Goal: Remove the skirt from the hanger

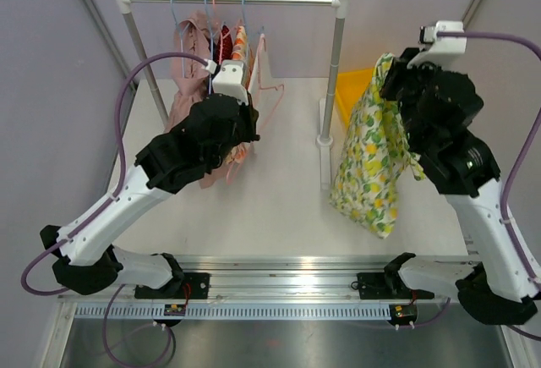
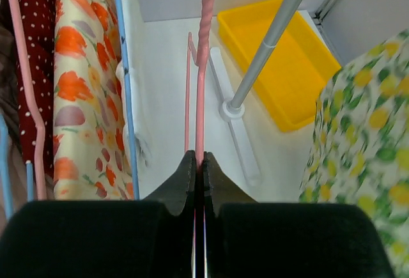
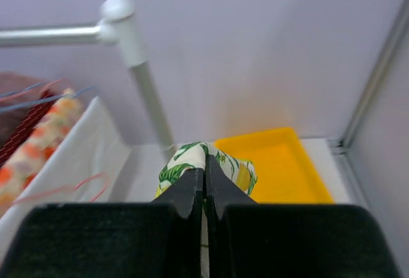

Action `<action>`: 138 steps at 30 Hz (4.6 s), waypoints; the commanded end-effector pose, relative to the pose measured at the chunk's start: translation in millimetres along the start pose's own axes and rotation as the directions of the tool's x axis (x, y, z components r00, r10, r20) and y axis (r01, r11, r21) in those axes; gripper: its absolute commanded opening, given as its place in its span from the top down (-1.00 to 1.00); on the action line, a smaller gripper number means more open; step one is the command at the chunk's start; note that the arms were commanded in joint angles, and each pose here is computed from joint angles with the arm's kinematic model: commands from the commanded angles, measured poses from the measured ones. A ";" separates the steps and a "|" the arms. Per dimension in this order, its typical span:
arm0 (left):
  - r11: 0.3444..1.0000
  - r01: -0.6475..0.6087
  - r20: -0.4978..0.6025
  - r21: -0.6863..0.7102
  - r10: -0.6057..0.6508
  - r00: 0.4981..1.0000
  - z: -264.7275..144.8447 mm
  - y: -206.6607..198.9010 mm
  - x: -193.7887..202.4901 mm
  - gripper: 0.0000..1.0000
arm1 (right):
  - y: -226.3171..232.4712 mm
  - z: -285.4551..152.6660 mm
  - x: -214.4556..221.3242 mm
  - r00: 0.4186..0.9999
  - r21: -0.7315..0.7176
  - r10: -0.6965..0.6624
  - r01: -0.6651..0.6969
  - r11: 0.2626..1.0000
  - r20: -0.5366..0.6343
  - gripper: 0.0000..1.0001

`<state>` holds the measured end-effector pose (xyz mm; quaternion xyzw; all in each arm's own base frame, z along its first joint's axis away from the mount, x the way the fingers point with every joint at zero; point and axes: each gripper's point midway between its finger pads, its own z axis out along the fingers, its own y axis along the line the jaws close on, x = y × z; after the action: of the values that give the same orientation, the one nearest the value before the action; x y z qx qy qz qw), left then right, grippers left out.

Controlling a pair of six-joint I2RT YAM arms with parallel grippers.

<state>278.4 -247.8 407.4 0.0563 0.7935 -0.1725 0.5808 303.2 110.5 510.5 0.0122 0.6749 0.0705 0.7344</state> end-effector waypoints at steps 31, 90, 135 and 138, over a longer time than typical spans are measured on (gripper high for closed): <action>0.998 -0.006 0.198 0.056 -0.005 0.980 42.7 -58.5 -91.2 1.00 | -57.9 61.9 330.9 0.727 0.174 0.389 -0.356 0.918 -0.565 -0.99; 0.991 0.041 0.141 -0.126 -0.023 0.990 65.4 43.2 -86.2 -0.54 | -36.7 -54.3 330.5 0.668 0.110 0.381 -0.411 0.905 -0.639 -0.99; 0.989 0.145 0.230 -0.001 -0.141 0.963 -29.2 29.5 -134.5 1.00 | 262.3 -43.0 173.2 0.891 -0.499 0.024 -0.276 0.821 -0.453 -0.99; 0.989 0.147 0.233 -0.001 -0.142 0.962 -33.3 31.6 -134.4 1.00 | 259.9 -40.6 175.4 0.894 -0.483 0.023 -0.263 0.835 -0.447 -0.92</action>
<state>310.8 -204.6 502.2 -0.0019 0.7610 -0.1842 0.6220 246.0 388.8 329.9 -0.1795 0.7901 0.3103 0.4972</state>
